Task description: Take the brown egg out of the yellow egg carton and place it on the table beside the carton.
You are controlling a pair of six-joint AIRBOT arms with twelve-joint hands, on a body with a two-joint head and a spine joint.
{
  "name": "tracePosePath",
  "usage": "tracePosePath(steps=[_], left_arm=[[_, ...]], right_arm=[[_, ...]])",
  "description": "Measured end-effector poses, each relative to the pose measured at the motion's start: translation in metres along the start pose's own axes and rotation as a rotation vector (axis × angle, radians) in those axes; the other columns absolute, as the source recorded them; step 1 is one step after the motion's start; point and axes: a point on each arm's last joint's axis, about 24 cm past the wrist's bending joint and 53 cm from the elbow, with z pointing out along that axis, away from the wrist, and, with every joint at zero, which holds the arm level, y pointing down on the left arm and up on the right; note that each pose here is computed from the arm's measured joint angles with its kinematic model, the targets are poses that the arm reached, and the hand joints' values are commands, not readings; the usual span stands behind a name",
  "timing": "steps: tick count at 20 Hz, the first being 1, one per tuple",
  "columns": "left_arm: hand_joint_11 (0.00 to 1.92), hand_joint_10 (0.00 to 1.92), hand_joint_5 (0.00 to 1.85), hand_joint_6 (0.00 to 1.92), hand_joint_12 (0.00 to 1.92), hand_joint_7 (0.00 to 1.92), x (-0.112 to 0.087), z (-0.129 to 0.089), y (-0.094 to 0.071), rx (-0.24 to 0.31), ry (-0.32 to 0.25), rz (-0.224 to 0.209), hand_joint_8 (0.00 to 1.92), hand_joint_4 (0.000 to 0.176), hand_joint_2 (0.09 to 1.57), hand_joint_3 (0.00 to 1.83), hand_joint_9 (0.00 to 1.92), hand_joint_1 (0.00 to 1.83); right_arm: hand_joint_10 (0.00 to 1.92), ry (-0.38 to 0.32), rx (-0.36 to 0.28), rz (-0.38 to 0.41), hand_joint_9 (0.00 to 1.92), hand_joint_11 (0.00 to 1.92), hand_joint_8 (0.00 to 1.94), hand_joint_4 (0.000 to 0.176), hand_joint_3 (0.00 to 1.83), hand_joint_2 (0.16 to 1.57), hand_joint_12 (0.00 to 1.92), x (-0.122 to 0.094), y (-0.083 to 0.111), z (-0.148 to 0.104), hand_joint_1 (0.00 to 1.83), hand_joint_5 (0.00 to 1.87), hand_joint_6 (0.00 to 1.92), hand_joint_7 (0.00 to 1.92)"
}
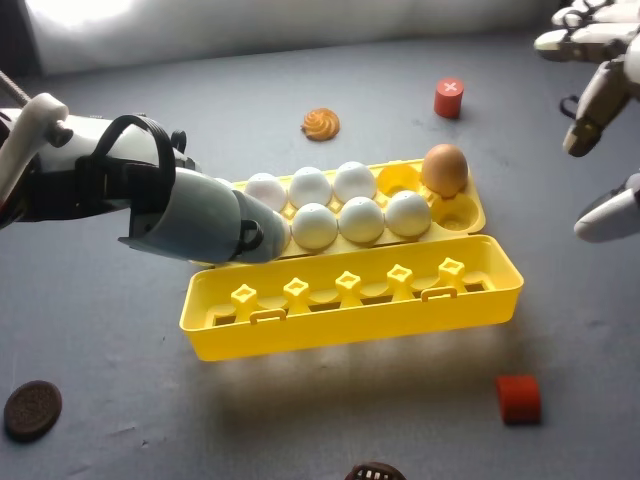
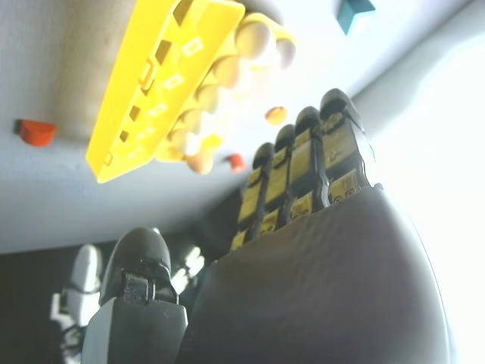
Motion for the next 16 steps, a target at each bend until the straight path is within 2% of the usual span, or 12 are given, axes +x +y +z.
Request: tracePosePath(steps=[1,2,3,5,7,9,10,11,12,14,16], left_arm=[[0.00,0.00,0.01,0.00,0.00,0.01,0.000,0.000,0.000,-0.002,0.000,0.000,0.00,0.000,1.22,0.01,0.00,0.00],[0.00,0.00,0.01,0.00,0.00,0.00,0.000,0.000,0.000,-0.001,0.001,-0.001,0.00,0.000,1.21,0.00,0.00,0.00],[0.00,0.00,0.01,0.00,0.00,0.00,0.001,0.000,0.000,-0.002,0.005,-0.002,0.00,0.000,1.21,0.00,0.00,0.00],[0.00,0.00,0.00,0.00,0.00,0.00,0.003,0.000,0.000,-0.001,0.012,-0.004,0.00,0.000,1.21,0.00,0.00,0.00],[0.00,0.00,0.02,0.01,0.00,0.01,0.004,0.000,0.001,-0.004,0.015,-0.005,0.00,0.000,1.21,0.00,0.00,0.00],[0.00,0.00,0.00,0.00,0.00,0.00,0.004,0.000,0.001,-0.006,0.015,-0.005,0.00,0.000,1.21,0.00,0.00,0.00],[0.00,0.00,0.00,0.00,0.00,0.00,0.005,0.000,0.002,-0.009,0.020,-0.007,0.00,0.000,1.21,0.00,0.00,0.00],[0.00,0.00,0.00,0.00,0.00,0.00,0.007,-0.001,0.002,-0.011,0.028,-0.003,0.00,0.000,1.20,0.00,0.00,0.00],[0.00,0.00,0.00,0.00,0.00,0.00,0.008,-0.001,0.002,-0.011,0.032,0.003,0.00,0.000,1.20,0.00,0.00,0.00],[0.00,0.00,0.00,0.00,0.00,0.00,0.008,-0.001,0.003,-0.013,0.033,0.003,0.00,0.000,1.20,0.00,0.00,0.00],[0.00,0.00,0.00,0.00,0.00,0.00,0.008,-0.001,0.002,-0.011,0.033,0.006,0.00,0.000,1.21,0.00,0.00,0.00]], right_arm=[[0.00,0.000,-0.002,-0.009,0.00,0.00,0.02,0.134,0.00,0.74,0.00,0.000,-0.003,0.011,0.61,0.97,0.01,0.10],[0.00,-0.007,-0.004,-0.011,0.00,0.00,0.02,0.168,0.00,0.74,0.00,-0.003,-0.005,0.021,0.57,0.94,0.00,0.12],[0.00,-0.023,0.001,-0.023,0.00,0.00,0.01,0.142,0.00,0.73,0.00,-0.010,-0.009,0.032,0.61,0.95,0.00,0.14],[0.00,-0.045,0.004,-0.016,0.00,0.00,0.02,0.152,0.00,0.73,0.00,-0.019,-0.013,0.050,0.63,0.97,0.01,0.19],[0.00,-0.062,0.002,0.007,0.00,0.00,0.00,0.152,0.02,0.77,0.00,-0.024,-0.012,0.066,0.60,0.93,0.00,0.15],[0.00,-0.057,-0.017,-0.001,0.00,0.00,0.00,0.172,0.01,0.78,0.00,-0.021,-0.007,0.080,0.58,0.92,0.00,0.12],[0.00,-0.045,-0.032,-0.004,0.00,0.00,0.00,0.175,0.02,0.80,0.00,-0.014,-0.003,0.088,0.53,0.90,0.00,0.10],[0.00,-0.044,-0.038,-0.003,0.00,0.00,0.01,0.148,0.02,0.80,0.00,-0.008,-0.002,0.096,0.56,0.91,0.01,0.11],[0.00,-0.032,-0.038,-0.004,0.00,0.00,0.01,0.148,0.02,0.80,0.00,-0.002,-0.001,0.101,0.56,0.91,0.01,0.11],[0.00,-0.013,-0.030,-0.007,0.00,0.00,0.00,0.163,0.02,0.81,0.00,0.009,-0.003,0.111,0.50,0.88,0.00,0.06],[0.00,-0.014,-0.030,-0.023,0.00,0.00,0.01,0.152,0.01,0.79,0.00,0.011,-0.004,0.125,0.55,0.94,0.03,0.09]])
